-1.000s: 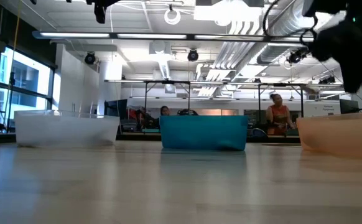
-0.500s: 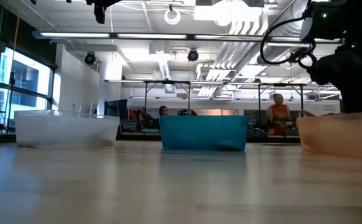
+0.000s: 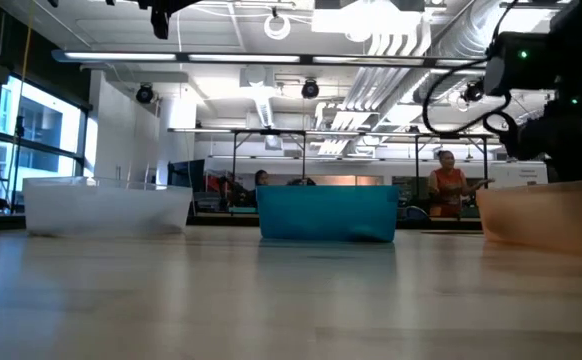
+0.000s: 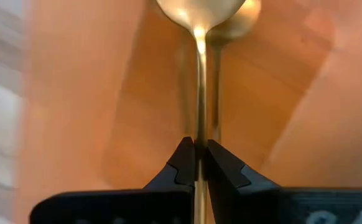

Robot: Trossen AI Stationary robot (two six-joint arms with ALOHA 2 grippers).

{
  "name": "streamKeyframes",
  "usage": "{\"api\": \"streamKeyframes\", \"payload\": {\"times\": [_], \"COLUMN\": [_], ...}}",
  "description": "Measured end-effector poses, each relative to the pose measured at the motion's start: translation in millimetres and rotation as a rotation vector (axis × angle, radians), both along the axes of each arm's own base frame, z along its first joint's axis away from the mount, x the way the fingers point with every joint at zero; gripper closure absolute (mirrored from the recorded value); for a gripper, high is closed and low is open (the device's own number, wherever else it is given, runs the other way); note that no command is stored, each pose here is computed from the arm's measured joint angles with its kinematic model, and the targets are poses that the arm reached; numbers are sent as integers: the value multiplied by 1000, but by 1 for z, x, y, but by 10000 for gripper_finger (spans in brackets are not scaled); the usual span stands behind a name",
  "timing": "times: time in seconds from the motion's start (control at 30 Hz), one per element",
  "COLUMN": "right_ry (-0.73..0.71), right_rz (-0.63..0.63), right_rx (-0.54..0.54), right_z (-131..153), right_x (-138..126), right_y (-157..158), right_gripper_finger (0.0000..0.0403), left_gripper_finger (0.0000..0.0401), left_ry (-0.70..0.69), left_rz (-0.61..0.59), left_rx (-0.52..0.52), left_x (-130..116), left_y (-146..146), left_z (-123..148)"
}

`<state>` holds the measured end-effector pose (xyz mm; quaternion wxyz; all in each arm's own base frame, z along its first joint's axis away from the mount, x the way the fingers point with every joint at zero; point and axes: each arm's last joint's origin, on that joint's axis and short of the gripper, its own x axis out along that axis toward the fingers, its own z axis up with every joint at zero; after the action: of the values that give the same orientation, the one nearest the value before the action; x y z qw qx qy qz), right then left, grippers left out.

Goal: Sort silverware by color (type)
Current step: Put the gold spoon into the orange bin

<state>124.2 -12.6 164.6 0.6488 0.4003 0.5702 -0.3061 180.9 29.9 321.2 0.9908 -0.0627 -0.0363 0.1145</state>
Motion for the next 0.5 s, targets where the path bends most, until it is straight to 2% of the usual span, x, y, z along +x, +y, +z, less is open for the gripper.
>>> {"api": "streamKeyframes", "payload": {"times": [0.17, 0.3, 0.5], "right_ry": [18, 17, 17], "right_rz": [-58, -77, -78], "right_rx": [7, 7, 8], "right_z": [-18, -21, -22], "right_x": [-6, -8, -8], "right_y": [1, 1, 1], "right_gripper_finger": [398, 397, 361], "left_gripper_finger": [401, 401, 401], "left_ry": [0, 0, -6], "left_rz": [0, 0, -1], "left_rx": [0, -1, -23], "left_x": [0, 0, 0], "left_y": [0, 0, 0], "left_z": [0, 0, 0]}}
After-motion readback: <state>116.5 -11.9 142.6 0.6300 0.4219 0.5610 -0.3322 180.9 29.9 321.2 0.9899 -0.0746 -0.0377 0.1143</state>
